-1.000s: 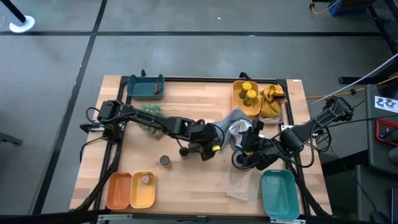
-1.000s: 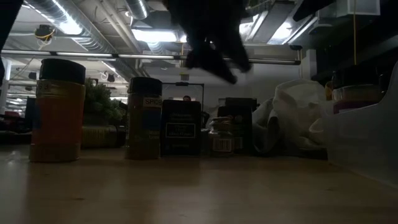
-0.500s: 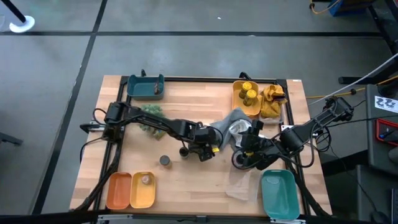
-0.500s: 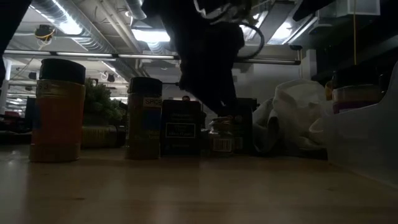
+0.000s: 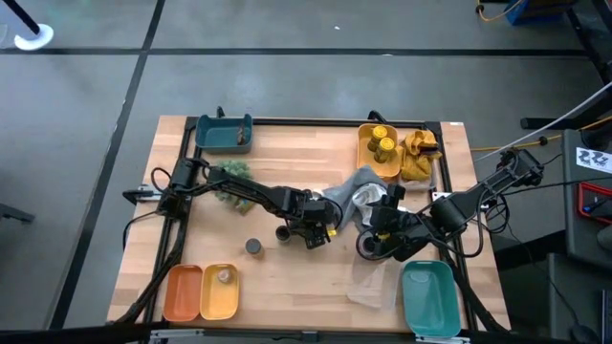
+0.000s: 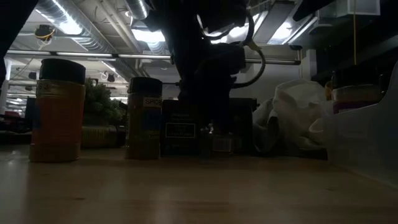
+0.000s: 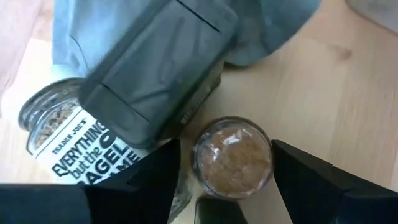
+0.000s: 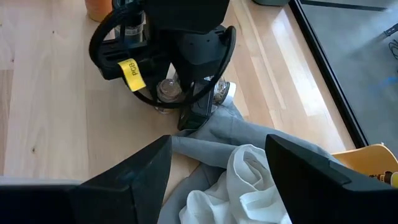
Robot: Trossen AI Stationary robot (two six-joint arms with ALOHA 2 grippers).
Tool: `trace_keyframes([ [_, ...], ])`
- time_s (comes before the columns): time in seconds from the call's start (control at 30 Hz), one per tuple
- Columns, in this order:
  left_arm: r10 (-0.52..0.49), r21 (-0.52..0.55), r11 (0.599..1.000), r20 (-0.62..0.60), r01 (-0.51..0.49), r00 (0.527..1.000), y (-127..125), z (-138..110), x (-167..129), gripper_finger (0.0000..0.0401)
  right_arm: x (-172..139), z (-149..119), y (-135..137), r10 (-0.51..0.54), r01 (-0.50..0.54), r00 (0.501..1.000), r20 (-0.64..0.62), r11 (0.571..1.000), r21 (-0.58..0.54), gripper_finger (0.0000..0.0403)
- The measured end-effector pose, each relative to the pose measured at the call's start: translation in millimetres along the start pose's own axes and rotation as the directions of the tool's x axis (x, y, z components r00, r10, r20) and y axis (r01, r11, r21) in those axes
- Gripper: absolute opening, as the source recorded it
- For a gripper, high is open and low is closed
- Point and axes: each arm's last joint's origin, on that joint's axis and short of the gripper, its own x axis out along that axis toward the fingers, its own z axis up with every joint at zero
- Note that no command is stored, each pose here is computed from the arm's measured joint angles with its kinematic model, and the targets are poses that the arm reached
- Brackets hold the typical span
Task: Sort spices by type
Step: Put the transparent seasoning bottle into the bottom yellow bin
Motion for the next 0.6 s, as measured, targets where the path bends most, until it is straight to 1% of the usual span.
trace_keyframes([
  [0.1, -0.002, 0.014, 1.0, 0.003, 0.002, 1.0, -0.2, 0.3, 0.1, 0.022, 0.0, 0.0, 0.0, 0.0, 0.0, 1.0, 0.0, 1.0, 0.0, 0.0257],
  [0.3, -0.001, 0.028, 1.0, 0.002, 0.001, 1.0, -0.1, 0.2, 0.1, 0.0165, 0.0, 0.0, 0.1, 0.0, 0.0, 1.0, 0.0, 1.0, 0.0, 0.0257],
  [0.6, -0.004, 0.028, 1.0, 0.006, 0.004, 1.0, -0.8, 0.5, -1.4, 0.0163, -0.1, 0.0, 0.1, 0.001, -0.001, 1.0, 0.001, 1.0, 0.0, 0.0257],
])
